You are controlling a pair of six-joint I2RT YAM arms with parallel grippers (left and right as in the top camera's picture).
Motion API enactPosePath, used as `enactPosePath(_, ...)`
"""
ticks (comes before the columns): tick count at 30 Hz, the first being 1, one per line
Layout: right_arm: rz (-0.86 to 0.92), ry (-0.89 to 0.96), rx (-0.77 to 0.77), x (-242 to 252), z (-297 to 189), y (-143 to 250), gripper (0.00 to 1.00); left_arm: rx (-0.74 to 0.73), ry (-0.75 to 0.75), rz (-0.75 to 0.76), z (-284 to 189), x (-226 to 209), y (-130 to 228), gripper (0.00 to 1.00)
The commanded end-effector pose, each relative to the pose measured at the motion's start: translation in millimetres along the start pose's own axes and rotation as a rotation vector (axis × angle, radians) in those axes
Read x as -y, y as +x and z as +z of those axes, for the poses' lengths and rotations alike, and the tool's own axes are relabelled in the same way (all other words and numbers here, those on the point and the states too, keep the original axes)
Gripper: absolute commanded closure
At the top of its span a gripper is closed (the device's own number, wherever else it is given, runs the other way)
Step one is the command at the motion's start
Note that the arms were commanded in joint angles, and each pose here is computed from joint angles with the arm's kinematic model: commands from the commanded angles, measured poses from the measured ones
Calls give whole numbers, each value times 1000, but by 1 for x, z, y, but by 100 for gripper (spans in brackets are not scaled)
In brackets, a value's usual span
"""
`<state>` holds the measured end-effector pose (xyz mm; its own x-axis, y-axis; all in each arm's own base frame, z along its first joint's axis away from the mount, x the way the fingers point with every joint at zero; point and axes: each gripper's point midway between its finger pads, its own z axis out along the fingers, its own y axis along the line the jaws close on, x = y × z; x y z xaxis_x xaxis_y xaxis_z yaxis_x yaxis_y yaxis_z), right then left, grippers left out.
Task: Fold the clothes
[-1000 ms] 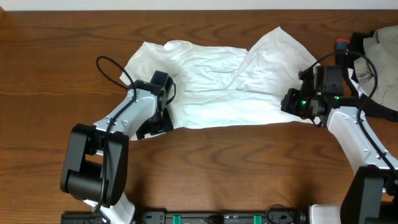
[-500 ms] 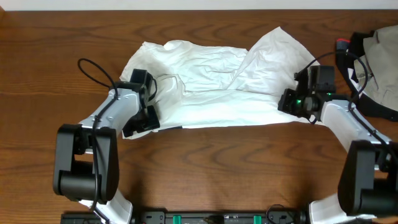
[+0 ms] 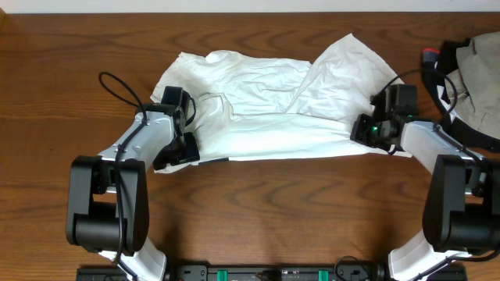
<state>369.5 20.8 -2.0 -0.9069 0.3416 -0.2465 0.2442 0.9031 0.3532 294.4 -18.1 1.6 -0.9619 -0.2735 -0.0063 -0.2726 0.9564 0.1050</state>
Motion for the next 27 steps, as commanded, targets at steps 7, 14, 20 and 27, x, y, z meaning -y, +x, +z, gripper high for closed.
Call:
enactPosePath(7,69,124,-4,51,-5,-3,99,11,-71,-34,2,-30,-5,34)
enactPosePath(14,61,165,11,64,-9,-8,98,6,-71,-92,3,-46,-10,34)
enactPosePath(20,54,204,12,66,-18,-18,99,34,-95,-108,3,-54,-17,34)
enactPosePath(27,64,350,-10,77,-51,-36,94,56,-146,-113,2,-63,-20,33)
